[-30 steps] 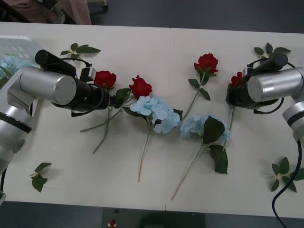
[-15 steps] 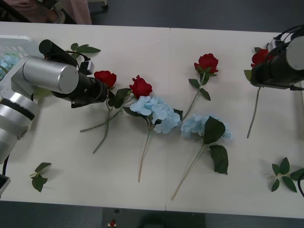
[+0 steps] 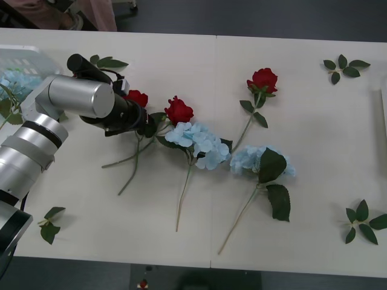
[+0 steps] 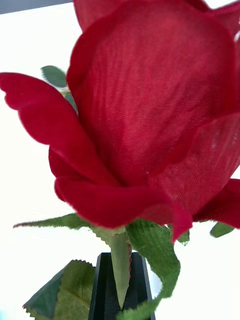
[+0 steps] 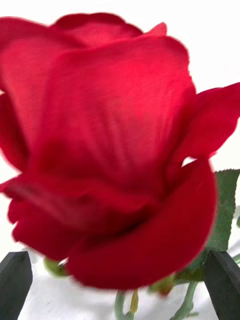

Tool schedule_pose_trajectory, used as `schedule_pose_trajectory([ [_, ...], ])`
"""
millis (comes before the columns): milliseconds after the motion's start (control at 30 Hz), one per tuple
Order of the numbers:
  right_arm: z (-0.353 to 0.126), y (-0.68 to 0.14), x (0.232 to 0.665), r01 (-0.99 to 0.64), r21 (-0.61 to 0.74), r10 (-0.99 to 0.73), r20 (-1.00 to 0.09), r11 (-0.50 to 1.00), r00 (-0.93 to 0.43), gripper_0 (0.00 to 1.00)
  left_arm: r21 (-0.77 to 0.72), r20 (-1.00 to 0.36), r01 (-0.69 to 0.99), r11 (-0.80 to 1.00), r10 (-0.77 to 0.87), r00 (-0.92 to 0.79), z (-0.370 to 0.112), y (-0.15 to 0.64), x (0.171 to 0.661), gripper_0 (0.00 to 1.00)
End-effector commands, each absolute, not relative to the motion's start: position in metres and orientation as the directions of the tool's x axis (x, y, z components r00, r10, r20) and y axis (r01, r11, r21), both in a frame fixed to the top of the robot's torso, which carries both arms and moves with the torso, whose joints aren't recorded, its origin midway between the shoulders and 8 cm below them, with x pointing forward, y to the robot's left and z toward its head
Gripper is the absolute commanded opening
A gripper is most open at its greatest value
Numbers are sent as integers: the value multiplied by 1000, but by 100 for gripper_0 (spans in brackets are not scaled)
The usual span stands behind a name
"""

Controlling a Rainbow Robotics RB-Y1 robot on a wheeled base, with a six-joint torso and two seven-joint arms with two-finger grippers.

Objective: Put the red flowers into the right box and the blue flowers into the left box

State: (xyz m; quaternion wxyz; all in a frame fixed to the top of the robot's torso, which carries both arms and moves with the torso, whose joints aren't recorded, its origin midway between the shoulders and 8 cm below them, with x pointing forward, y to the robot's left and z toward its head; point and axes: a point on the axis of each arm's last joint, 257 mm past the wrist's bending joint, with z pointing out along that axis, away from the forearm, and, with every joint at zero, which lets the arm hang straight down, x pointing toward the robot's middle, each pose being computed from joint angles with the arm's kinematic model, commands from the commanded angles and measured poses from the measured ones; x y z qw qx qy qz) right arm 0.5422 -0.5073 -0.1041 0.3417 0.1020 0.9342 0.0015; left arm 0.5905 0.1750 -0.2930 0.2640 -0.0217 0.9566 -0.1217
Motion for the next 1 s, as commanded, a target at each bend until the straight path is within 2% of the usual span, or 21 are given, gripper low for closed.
schedule_pose_trajectory([
  [33,-93,-548,529,161,18,132,-662,987,-738,0,-249,-542,23,968,-119,-832,-267,170,607,100],
  [300,-101,-590,523,148,-60,69,-674,987,-736,0,-195,-564,67,979,-55,-824,-278,161,606,100],
  [567,-137,-646,523,246,-152,76,-688,957,-722,0,-177,-567,73,981,-42,-822,-279,162,606,100],
  [633,-151,-661,520,280,-179,87,-683,943,-726,0,-169,-569,75,983,-35,-822,-280,164,606,86],
  [667,-155,-666,519,290,-191,86,-682,938,-726,0,-167,-569,75,983,-34,-821,-280,164,606,74],
  [700,-161,-671,518,302,-199,90,-682,932,-726,0,-165,-571,75,984,-33,-820,-280,165,607,53],
  [733,-166,-672,517,305,-199,93,-678,931,-729,0,-162,-572,75,984,-32,-820,-280,166,607,45],
  [767,-173,-676,516,319,-196,106,-680,927,-726,0,-156,-573,76,985,-28,-819,-280,166,607,27],
  [833,-181,-679,514,328,-197,114,-676,924,-728,0,-151,-576,76,986,-25,-817,-280,168,608,9],
  [867,-186,-682,512,332,-199,118,-673,922,-730,0,-146,-578,77,986,-22,-816,-279,169,609,5],
  [933,-188,-681,513,329,-206,112,-672,921,-732,0,-136,-584,81,987,-14,-812,-279,170,610,2],
  [1000,-190,-679,514,323,-212,105,-666,922,-739,15,-113,-593,82,990,-1,-806,-278,175,612,0],
])
